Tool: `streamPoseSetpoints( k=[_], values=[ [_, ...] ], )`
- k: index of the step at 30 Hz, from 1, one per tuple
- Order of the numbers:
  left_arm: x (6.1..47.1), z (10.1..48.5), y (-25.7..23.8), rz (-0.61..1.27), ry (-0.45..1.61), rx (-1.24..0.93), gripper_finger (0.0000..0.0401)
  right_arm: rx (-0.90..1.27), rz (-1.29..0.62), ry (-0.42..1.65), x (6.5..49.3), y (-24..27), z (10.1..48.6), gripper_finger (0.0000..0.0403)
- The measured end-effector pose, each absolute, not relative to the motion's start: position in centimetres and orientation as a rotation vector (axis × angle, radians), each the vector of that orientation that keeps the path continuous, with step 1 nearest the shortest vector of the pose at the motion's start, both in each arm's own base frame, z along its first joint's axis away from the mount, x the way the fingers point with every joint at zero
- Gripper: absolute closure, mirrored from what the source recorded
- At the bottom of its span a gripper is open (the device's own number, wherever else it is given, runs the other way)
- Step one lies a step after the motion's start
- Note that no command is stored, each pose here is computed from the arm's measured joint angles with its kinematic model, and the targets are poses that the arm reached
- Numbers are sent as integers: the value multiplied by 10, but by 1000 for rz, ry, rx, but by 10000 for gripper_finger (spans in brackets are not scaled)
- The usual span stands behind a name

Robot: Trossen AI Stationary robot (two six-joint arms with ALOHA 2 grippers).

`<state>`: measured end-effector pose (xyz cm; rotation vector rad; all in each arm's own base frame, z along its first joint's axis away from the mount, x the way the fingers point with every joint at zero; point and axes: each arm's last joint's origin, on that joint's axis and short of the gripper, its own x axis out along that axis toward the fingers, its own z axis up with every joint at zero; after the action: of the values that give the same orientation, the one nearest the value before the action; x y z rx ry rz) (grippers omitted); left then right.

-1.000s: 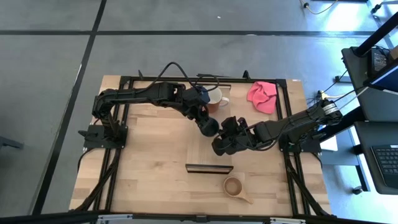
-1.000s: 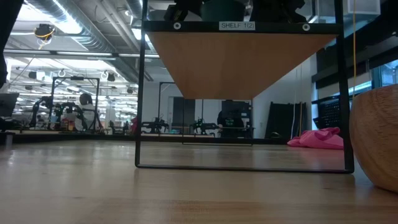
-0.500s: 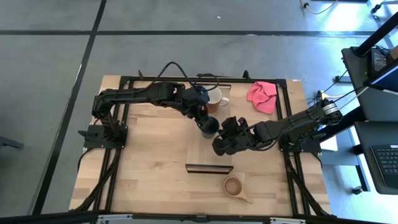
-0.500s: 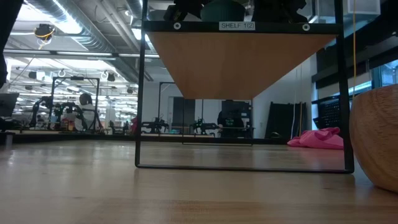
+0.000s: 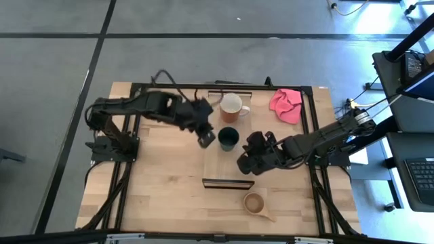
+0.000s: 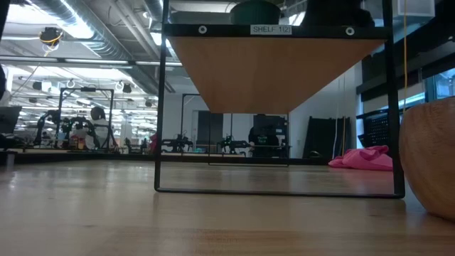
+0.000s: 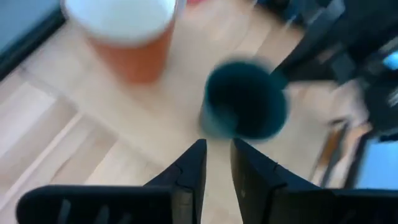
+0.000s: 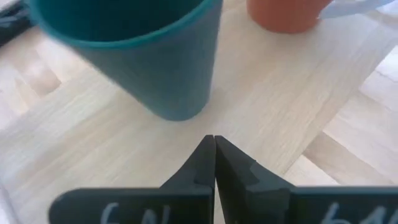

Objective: Stack small to large cups/mugs on shelf
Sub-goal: Put the dark blue cup on the shelf

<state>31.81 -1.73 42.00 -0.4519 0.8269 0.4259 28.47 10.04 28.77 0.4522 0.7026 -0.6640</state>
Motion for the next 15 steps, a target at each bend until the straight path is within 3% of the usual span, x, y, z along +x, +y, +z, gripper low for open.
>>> streamPoseSetpoints(
  k=[8,15],
  values=[
    [328,364,-74,370,912,-425,338,497,-617,693,272,123,291,395],
    [343,346,-74,358,810,-482,335,514,-609,670,267,133,291,395]
  ],
)
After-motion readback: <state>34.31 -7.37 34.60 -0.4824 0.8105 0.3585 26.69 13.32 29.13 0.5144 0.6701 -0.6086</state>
